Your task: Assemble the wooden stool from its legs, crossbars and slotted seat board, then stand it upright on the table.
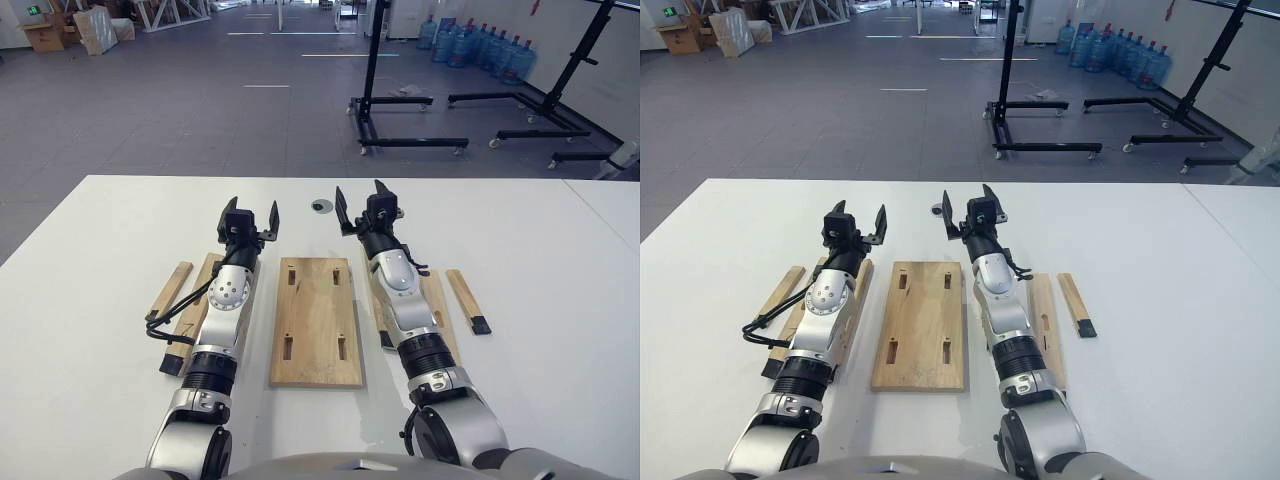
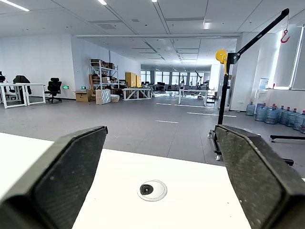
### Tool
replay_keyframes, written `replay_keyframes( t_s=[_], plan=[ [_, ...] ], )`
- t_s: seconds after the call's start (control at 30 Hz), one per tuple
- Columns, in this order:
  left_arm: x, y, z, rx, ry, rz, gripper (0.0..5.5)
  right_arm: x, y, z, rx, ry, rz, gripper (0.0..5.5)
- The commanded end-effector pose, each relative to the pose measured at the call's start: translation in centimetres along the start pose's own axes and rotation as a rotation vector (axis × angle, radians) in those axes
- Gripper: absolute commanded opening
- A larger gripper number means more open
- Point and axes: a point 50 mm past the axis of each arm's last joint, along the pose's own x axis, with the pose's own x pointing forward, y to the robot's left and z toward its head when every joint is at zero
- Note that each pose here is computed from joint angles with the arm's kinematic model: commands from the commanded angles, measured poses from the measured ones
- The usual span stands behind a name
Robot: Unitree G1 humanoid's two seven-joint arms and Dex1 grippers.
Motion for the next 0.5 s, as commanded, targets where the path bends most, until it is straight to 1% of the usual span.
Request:
replay_keyframes(
  t_s=[0.03, 0.2, 0.33, 0.5],
  plan=[
    [-0.1, 0.6, -0.4, 0.062, 0.010, 0.039, 4.15, 0.0, 0.1, 0.2, -0.008, -0.012, -0.001, 4.19],
    [0.1, 1.1, -0.6, 0.087, 0.020, 0.070, 4.15, 0.1, 0.4, 0.3, 0.005, -0.020, -0.004, 4.19],
    [0.1, 2.1, -1.1, 0.097, 0.067, 0.111, 4.15, 0.1, 0.8, 0.4, 0.017, -0.030, 0.001, 4.19],
    [-0.1, 1.9, -1.1, 0.069, 0.078, 0.099, 4.15, -0.5, 0.7, 0.1, 0.021, -0.021, -0.019, 4.19]
  ],
)
